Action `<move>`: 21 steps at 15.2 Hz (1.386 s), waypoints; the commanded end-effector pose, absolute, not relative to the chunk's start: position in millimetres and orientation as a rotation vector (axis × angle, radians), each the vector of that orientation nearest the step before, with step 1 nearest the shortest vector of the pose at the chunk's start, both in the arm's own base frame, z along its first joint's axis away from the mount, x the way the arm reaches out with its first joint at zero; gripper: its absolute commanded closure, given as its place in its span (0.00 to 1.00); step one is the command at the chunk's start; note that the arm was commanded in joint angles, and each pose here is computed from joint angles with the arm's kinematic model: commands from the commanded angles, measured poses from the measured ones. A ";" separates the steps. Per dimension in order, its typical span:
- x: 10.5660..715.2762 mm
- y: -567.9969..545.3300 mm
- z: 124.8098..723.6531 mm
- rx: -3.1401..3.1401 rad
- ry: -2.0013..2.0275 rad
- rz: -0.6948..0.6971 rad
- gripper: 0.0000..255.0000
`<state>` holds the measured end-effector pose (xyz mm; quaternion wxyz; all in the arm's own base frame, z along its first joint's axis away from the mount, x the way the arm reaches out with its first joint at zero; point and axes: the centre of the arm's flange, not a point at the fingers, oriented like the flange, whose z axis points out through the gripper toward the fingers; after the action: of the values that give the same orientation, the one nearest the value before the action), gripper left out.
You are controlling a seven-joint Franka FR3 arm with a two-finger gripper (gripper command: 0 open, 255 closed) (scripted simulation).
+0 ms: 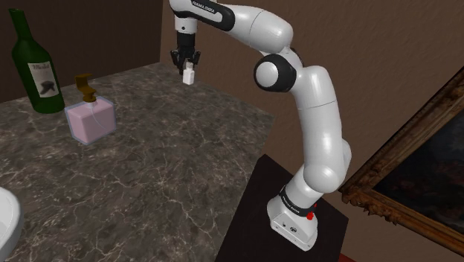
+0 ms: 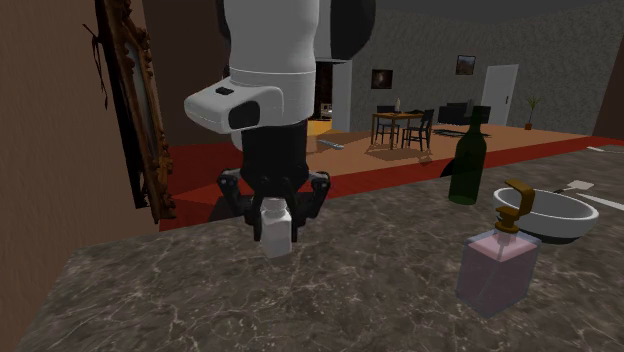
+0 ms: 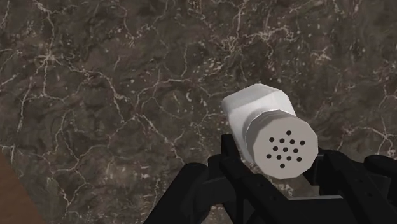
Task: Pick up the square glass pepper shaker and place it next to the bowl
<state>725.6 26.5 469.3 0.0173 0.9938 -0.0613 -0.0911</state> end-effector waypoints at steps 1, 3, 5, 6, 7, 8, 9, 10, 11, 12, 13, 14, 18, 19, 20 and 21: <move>726.4 26.6 479.5 3.088 -0.191 -0.284 1.00; 726.4 26.6 490.0 3.088 -0.191 -0.284 1.00; 720.7 38.6 491.1 3.088 -0.191 -0.284 1.00; 715.1 50.5 490.9 3.088 -0.191 -0.284 1.00; 709.5 62.5 490.7 3.088 -0.191 -0.284 1.00; 703.9 74.4 490.5 3.088 -0.191 -0.284 1.00; 698.3 86.3 490.2 3.088 -0.191 -0.284 1.00; 692.6 98.3 490.0 3.088 -0.191 -0.284 1.00; 687.0 110.2 489.8 3.088 -0.191 -0.284 1.00; 681.4 122.1 489.6 3.088 -0.191 -0.284 1.00; 675.8 134.1 489.3 3.088 -0.191 -0.284 1.00; 670.1 146.0 489.1 3.088 -0.191 -0.284 1.00; 647.6 193.7 488.2 3.088 -0.191 -0.284 1.00; 642.0 205.7 488.0 3.088 -0.191 -0.284 1.00; 636.4 217.6 487.7 3.088 -0.191 -0.284 1.00; 630.8 229.6 487.5 3.088 -0.191 -0.284 1.00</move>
<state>641.3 215.8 490.0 0.0172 0.9938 -0.0607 -0.0915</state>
